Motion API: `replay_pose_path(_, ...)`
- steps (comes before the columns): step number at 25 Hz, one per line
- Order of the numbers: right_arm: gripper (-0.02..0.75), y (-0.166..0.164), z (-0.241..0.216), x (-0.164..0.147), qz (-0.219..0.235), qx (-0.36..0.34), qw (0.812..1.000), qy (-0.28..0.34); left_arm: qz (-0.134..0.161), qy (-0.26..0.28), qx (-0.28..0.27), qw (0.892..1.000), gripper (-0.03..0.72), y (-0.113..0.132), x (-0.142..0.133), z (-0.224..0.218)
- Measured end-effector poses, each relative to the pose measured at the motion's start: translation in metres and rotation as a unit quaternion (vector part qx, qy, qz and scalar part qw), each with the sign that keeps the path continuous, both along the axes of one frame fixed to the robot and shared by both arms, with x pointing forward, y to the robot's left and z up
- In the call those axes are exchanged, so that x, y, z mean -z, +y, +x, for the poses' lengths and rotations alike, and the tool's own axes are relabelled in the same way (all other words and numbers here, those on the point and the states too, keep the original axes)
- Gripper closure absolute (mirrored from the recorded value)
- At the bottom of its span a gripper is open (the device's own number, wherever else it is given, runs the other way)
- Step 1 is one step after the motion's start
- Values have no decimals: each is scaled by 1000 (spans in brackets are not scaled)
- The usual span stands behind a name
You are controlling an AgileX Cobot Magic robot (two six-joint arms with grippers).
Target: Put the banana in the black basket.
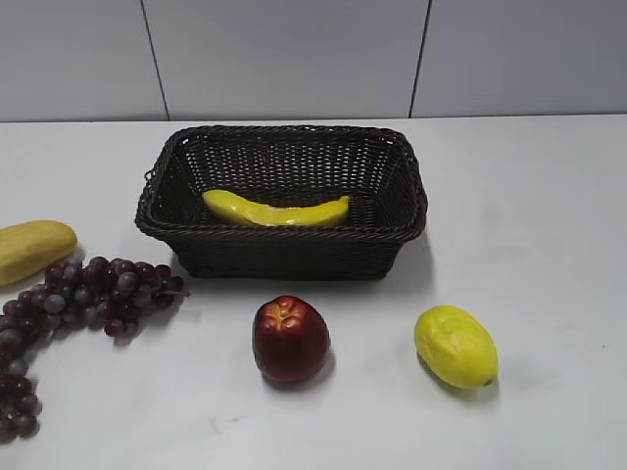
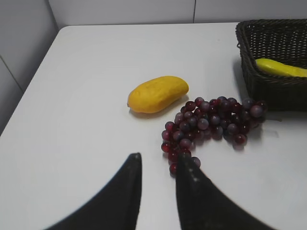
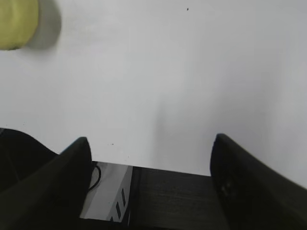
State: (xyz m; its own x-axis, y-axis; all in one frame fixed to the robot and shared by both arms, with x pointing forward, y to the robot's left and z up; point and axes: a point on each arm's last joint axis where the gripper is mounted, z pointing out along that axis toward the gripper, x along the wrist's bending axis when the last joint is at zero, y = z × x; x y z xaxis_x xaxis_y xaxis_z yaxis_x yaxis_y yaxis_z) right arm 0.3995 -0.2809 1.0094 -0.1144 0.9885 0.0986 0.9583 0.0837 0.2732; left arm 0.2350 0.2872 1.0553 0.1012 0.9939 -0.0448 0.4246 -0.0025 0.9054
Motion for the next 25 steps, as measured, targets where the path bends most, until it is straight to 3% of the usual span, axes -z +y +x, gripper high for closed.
replay_pose_path(15, 165, -3, -80, -31, 10, -8, 986, -168, 0, 0, 0, 1000, 449, 0, 0, 0)
replay_pose_path(25, 165, -5, -133, -47, 12, -12, 945, -326, 0, 0, 0, 1000, 449, 0, 0, 0)
